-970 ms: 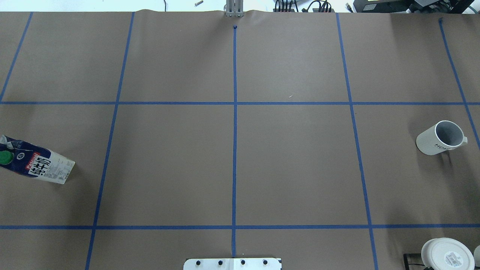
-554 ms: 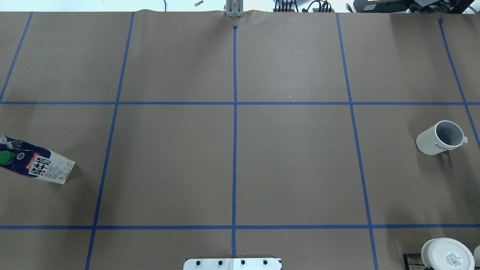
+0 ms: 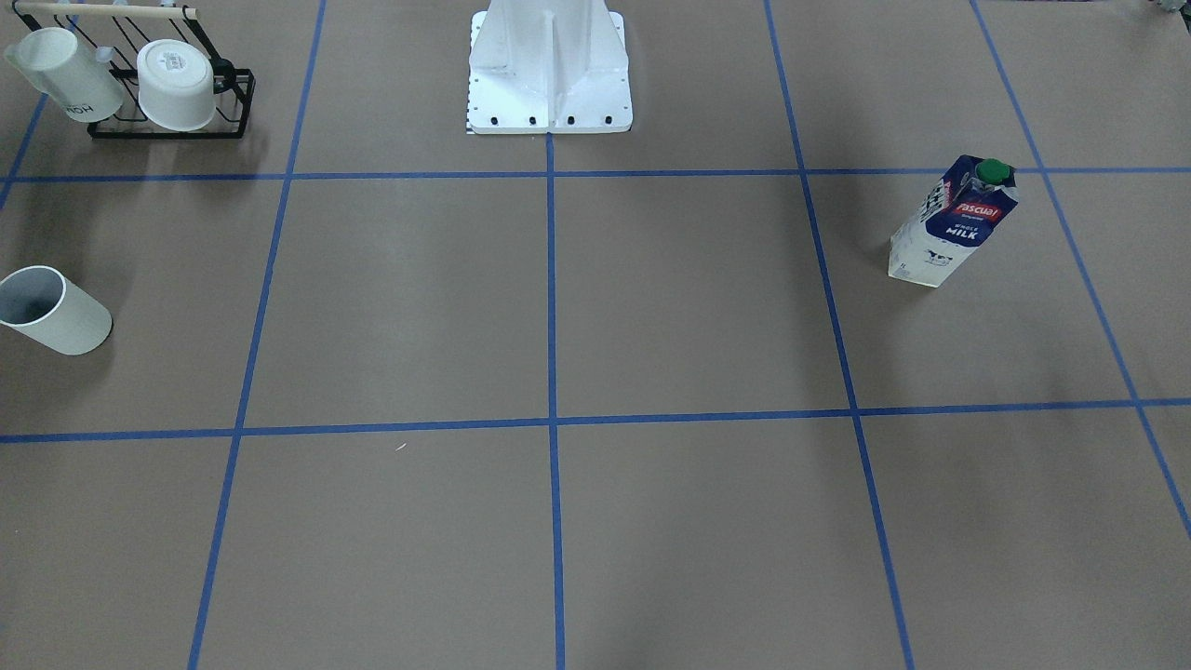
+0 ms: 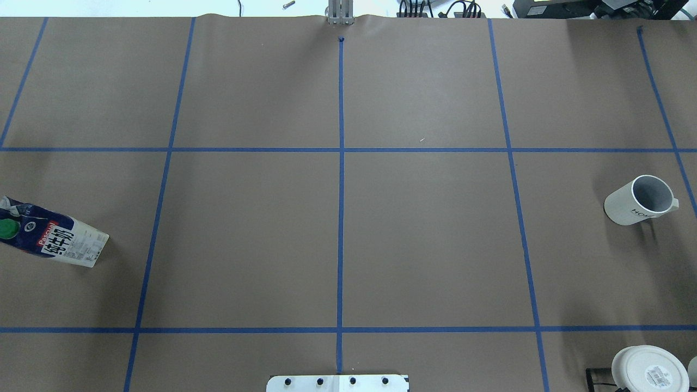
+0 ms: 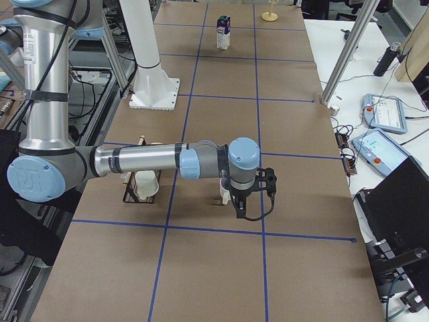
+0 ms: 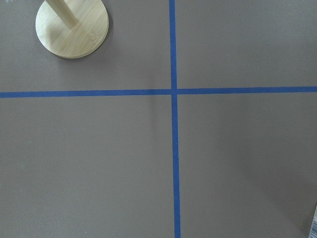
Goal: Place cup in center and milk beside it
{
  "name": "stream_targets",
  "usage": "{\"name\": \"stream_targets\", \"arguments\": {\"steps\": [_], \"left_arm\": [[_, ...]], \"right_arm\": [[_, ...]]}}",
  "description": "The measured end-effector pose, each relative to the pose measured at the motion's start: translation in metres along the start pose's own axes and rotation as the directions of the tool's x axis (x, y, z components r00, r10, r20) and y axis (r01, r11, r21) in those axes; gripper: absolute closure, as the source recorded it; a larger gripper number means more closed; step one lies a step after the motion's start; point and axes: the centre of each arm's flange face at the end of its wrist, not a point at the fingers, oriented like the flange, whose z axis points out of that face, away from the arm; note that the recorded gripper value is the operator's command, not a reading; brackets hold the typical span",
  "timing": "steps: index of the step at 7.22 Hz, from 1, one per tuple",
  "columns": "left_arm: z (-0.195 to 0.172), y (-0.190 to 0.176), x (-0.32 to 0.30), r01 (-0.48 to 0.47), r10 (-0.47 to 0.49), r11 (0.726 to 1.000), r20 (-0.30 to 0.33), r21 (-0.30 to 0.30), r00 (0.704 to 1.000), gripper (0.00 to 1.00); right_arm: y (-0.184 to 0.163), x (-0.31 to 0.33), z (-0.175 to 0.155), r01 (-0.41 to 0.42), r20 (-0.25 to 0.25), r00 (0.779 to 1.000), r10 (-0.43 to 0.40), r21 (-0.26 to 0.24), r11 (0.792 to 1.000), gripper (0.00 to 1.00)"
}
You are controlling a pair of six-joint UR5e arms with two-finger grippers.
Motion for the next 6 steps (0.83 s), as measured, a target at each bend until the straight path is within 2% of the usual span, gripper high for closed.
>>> {"name": "stream_targets", "arguments": {"steps": [3, 5, 6], "left_arm": [[0.006, 0.001, -0.006, -0.015, 0.015, 1.0, 0.001, 0.005, 1.0, 0.01], [0.004, -0.001, -0.004, -0.038, 0.039, 0.999, -0.002, 0.033, 0.999, 0.01], [0.002, -0.001, -0.002, -0.041, 0.042, 0.998, -0.002, 0.041, 0.999, 0.01]], "right_arm": [[-0.003, -0.003, 0.001, -0.043, 0.0, 0.999, 0.043, -0.001, 0.999, 0.0], [-0.009, -0.007, 0.003, -0.046, 0.006, 0.999, 0.046, -0.002, 0.999, 0.0], [-0.014, -0.016, 0.007, -0.02, 0.014, 1.0, 0.02, -0.003, 1.0, 0.0]]}}
